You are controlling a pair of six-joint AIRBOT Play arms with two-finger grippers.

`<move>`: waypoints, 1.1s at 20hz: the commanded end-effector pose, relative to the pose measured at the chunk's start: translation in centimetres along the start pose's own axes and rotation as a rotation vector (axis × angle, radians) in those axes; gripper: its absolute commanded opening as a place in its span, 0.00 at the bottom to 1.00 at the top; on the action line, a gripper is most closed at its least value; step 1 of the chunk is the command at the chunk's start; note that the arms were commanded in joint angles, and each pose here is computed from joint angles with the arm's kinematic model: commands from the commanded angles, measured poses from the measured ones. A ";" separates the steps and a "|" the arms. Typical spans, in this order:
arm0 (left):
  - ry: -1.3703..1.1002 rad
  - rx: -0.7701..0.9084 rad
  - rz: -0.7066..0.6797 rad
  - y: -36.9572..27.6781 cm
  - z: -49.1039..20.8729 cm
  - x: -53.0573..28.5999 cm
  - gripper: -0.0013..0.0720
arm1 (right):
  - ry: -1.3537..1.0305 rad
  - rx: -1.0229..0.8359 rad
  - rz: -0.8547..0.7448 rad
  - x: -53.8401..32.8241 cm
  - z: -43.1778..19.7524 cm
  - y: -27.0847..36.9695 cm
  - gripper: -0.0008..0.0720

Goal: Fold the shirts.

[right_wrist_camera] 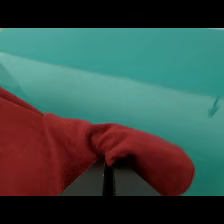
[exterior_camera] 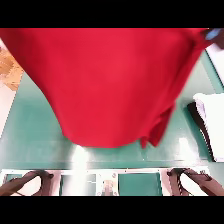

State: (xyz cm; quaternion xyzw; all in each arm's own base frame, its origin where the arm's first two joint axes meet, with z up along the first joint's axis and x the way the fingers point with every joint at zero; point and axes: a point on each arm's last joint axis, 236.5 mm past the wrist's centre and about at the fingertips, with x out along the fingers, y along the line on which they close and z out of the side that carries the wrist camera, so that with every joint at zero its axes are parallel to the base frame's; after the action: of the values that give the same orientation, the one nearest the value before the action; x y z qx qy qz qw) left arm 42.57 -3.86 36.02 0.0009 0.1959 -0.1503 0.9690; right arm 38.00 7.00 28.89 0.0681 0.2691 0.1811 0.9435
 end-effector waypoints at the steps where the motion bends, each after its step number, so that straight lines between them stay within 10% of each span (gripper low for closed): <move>1: 0.187 -0.092 -0.087 2.5 -8.7 11.1 0.04 | 0.040 0.230 -0.069 11.1 -9.4 -5.9 0.04; 10: 0.307 -0.175 -0.152 1.4 -22.6 29.5 0.05 | 0.219 0.504 -0.117 27.8 -19.4 -12.4 0.04; 11: 0.309 -0.197 -0.148 1.7 -22.5 29.4 0.19 | 0.202 0.491 -0.115 27.7 -18.3 -12.7 0.16; 12: 0.316 -0.230 -0.141 2.2 -22.3 29.0 0.72 | 0.198 0.477 -0.108 27.2 -17.1 -13.1 0.39; 13: 0.337 -0.283 -0.144 3.0 -21.9 28.1 0.94 | 0.222 0.465 -0.091 26.5 -16.4 -13.3 0.46; 19: 0.586 -0.505 -0.197 9.2 -22.1 18.4 0.94 | 0.459 0.566 -0.049 15.4 -18.9 -16.7 0.46; 22: 0.714 -0.600 -0.214 10.1 -24.8 15.3 0.94 | 0.516 0.668 -0.074 11.7 -23.6 -16.3 0.67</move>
State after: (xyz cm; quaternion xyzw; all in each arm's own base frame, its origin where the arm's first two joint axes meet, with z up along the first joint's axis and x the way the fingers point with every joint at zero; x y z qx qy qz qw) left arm 53.73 1.02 7.30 -0.2070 0.4836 -0.1776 0.8317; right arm 44.99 -2.30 0.75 0.2860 0.4997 0.0674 0.8148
